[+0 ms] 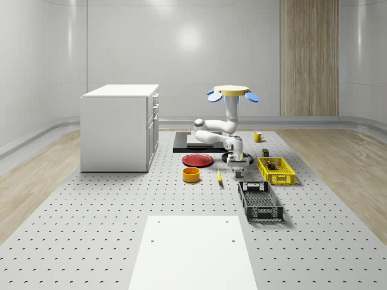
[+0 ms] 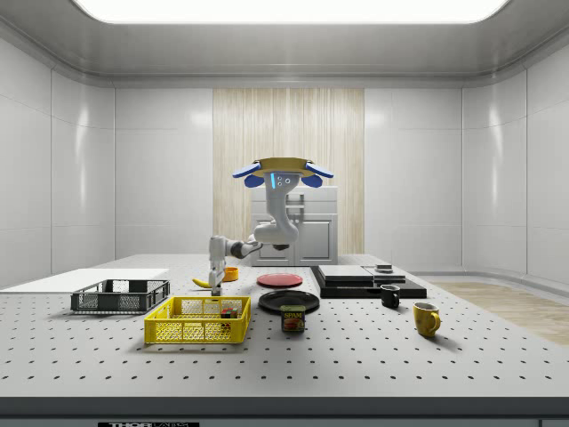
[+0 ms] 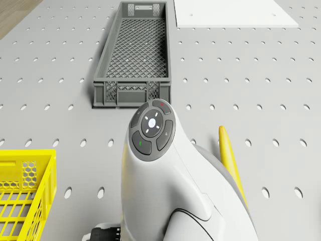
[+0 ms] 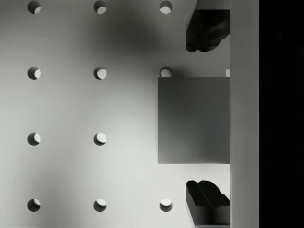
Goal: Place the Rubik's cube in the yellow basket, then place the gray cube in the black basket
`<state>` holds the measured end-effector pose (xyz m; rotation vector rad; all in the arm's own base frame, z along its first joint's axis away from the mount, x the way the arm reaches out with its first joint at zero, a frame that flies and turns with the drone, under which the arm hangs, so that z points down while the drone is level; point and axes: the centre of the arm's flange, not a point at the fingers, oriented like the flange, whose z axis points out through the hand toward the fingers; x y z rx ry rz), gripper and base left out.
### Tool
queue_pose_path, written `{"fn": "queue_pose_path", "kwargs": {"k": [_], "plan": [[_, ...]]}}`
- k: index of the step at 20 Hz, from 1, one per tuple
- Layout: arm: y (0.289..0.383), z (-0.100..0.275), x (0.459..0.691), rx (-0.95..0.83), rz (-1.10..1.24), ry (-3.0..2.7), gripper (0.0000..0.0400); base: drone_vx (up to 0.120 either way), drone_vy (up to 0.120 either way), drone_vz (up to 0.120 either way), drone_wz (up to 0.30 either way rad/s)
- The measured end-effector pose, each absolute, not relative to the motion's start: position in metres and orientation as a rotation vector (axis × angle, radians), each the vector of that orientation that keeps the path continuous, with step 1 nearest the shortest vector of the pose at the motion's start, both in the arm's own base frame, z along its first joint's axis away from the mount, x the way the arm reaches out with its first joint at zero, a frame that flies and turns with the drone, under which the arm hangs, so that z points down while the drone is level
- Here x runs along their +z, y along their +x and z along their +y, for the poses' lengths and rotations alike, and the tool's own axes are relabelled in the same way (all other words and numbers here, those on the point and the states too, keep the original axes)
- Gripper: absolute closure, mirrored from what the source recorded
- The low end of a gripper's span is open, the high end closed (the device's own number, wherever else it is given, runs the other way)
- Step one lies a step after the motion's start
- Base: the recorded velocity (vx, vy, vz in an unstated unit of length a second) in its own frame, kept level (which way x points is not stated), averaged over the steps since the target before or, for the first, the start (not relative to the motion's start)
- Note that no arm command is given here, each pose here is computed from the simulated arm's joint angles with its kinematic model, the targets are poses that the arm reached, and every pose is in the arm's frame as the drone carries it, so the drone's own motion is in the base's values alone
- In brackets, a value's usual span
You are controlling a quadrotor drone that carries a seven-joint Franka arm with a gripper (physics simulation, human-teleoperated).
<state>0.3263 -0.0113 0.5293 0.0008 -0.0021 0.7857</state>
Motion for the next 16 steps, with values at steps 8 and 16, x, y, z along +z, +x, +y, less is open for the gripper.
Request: {"fn": "queue_pose_path", "kwargs": {"k": [8,16], "plan": [[0.3313,-0.012,0.541,0.786,-0.002,0.001,0.0000,0.000,0.000,0.000,0.000],[0.3322,-0.012,0.558,0.786,-0.002,0.001,0.0000,0.000,0.000,0.000,0.000]]}}
